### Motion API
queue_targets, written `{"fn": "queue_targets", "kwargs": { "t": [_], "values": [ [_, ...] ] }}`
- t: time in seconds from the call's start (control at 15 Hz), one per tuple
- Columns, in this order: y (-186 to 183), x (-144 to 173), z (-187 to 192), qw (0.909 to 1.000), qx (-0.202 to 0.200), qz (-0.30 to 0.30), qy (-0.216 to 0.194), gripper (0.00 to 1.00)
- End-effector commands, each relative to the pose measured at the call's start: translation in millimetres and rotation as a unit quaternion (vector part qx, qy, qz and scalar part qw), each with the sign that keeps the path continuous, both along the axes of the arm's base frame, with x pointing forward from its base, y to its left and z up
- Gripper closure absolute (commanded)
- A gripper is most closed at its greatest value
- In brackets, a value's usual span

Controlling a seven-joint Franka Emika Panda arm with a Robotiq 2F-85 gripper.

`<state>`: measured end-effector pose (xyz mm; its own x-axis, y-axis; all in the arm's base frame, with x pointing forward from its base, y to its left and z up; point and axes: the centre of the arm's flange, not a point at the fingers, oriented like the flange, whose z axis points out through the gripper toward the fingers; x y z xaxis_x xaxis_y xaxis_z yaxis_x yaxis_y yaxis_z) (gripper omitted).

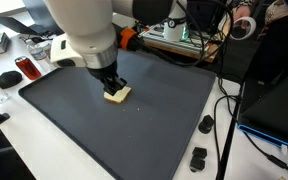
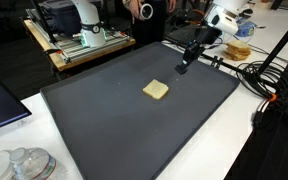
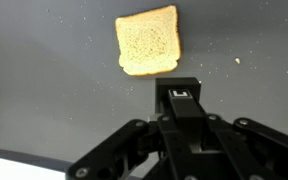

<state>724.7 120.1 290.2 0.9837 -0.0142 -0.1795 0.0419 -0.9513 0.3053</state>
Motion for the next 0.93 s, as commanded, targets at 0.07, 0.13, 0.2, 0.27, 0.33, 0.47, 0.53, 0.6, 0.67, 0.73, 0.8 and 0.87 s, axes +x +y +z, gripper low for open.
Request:
{"fn": "queue_targets", "kwargs": {
  "t": [0.07,0.13,0.2,0.27,0.33,0.47,0.53,0.6,0.67,0.73,0.8,0.87],
  "values": [
    [-21.8,6.9,3.2,0.9994,0.033,0.001,0.006,0.78],
    [-32.2,9.7,5.7,0.9989,0.046,-0.004,0.005,0.78],
    [-39.5,11.5,7.9,0.9985,0.054,-0.007,0.005,0.78],
    [-42.9,12.4,9.2,0.9984,0.056,-0.008,0.004,0.78],
    [-42.6,12.6,9.6,0.9983,0.057,-0.008,0.003,0.78],
    [-37.8,12.1,9.1,0.9982,0.060,-0.005,0.004,0.95],
    [-43.1,15.8,11.0,0.9972,0.075,-0.004,0.009,0.95],
    [-49.7,19.0,11.5,0.9966,0.081,-0.008,0.008,0.95],
    [-56.1,21.2,10.8,0.9960,0.088,-0.011,0.009,0.95],
    [-65.2,23.5,9.1,0.9950,0.097,-0.018,0.012,0.95],
    [-75.1,24.6,7.0,0.9936,0.109,-0.023,0.015,0.95],
    [-84.2,25.1,5.3,0.9922,0.121,-0.028,0.017,0.95]
  ]
}}
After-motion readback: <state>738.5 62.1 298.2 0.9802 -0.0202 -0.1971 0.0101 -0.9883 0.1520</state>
